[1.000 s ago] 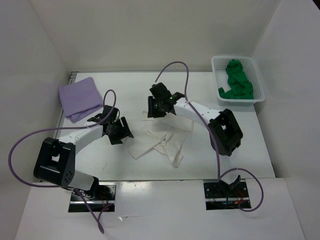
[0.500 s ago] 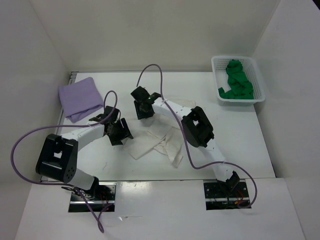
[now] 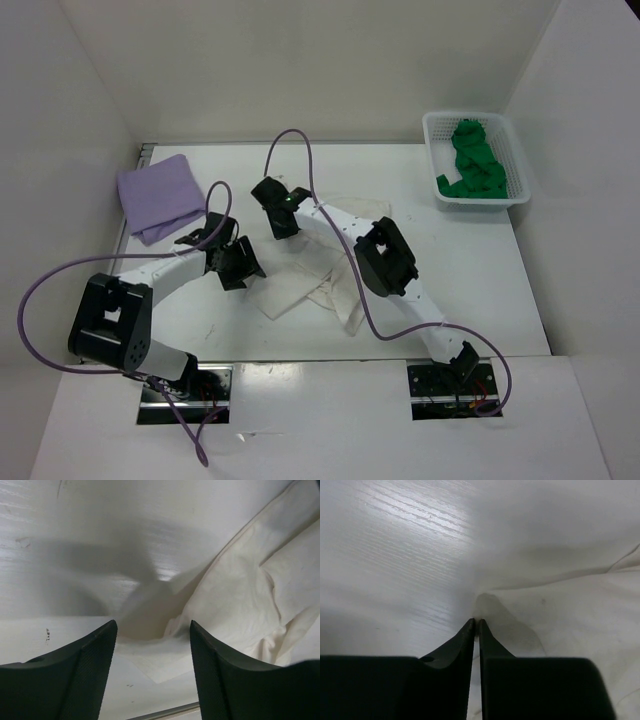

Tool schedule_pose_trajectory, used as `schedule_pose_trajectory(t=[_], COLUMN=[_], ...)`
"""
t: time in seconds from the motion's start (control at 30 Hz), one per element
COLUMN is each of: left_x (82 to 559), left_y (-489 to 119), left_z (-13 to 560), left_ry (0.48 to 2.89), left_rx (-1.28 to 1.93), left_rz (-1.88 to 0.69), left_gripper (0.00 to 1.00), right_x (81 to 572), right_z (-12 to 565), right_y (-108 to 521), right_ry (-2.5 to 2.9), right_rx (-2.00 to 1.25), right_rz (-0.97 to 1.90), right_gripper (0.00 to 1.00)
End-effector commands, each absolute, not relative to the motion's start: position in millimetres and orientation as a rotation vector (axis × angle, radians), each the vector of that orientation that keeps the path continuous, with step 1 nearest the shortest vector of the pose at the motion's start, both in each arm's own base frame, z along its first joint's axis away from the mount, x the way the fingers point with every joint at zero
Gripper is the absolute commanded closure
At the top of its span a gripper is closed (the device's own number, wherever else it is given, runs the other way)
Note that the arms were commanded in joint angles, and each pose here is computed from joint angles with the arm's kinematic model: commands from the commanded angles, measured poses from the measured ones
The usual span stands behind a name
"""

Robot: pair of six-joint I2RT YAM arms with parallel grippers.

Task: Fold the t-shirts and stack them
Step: Flatten out the tshirt

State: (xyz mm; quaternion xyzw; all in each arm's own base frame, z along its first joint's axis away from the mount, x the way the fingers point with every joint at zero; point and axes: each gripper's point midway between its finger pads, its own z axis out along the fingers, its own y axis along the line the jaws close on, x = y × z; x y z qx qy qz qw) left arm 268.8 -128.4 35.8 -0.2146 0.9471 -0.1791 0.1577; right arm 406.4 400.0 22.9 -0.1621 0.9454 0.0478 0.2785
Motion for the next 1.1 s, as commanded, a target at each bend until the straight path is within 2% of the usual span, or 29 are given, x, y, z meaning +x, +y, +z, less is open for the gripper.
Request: schedule_pose_trajectory(t=[0.0, 0.1, 0.2, 0.33, 0.5, 0.6, 0.7, 0.73, 0.93, 1.03, 1.07], left_x=[257.2, 249.3, 247.7, 250.1, 237.5, 235.7, 234.6, 235.5, 237.6, 240.3, 243.3], left_y=[-129.4, -123.8, -111.6, -107.1, -121.6, -120.6, -121.2, -119.8, -119.4, -121.6, -120.5], left_z=[30.0, 28.2, 37.3, 60.2, 53.8, 38.7, 34.2, 33.7, 13.8, 5.7, 5.4], left_ry=[2.743, 2.770, 2.735, 2.624, 2.645, 2.711, 2.717, 2.712, 2.769, 2.783, 2.780], left_rx=[-0.598, -0.616, -0.651, -0.669, -0.659, -0.654, -0.646, -0.661, -0.656, -0.644, -0.646], left_rz=[-0.540, -0.494, -0.429, -0.463, -0.610, -0.574, -0.562, -0.550, -0.514, -0.522, -0.508], left_gripper=[0.33, 0.35, 0.30, 0.30, 0.38, 0.46, 0.47, 0.47, 0.47, 0.61, 0.73], right_x=[399.1, 401.9, 405.2, 411.2, 417.3, 413.9, 420.3, 421.2, 422.0, 420.4, 416.8], right_z=[12.3, 31.5, 56.2, 79.3, 123.8, 140.0, 159.1, 181.4, 210.1, 210.8, 211.9], right_y=[394.5, 397.6, 404.1, 400.3, 385.6, 371.8, 351.1, 345.0, 304.2, 298.9, 298.4], right_ry=[2.558, 2.525, 2.501, 2.483, 2.426, 2.423, 2.399, 2.358, 2.315, 2.313, 2.315], right_rx=[-0.447, -0.433, -0.390, -0.351, -0.266, -0.250, -0.183, -0.157, -0.074, -0.055, -0.060], right_rz=[0.057, 0.090, 0.202, 0.303, 0.450, 0.485, 0.527, 0.563, 0.597, 0.609, 0.619], right_gripper=[0.92, 0.99, 0.99, 0.99, 0.99, 0.99, 0.99, 0.99, 0.99, 0.99, 0.99])
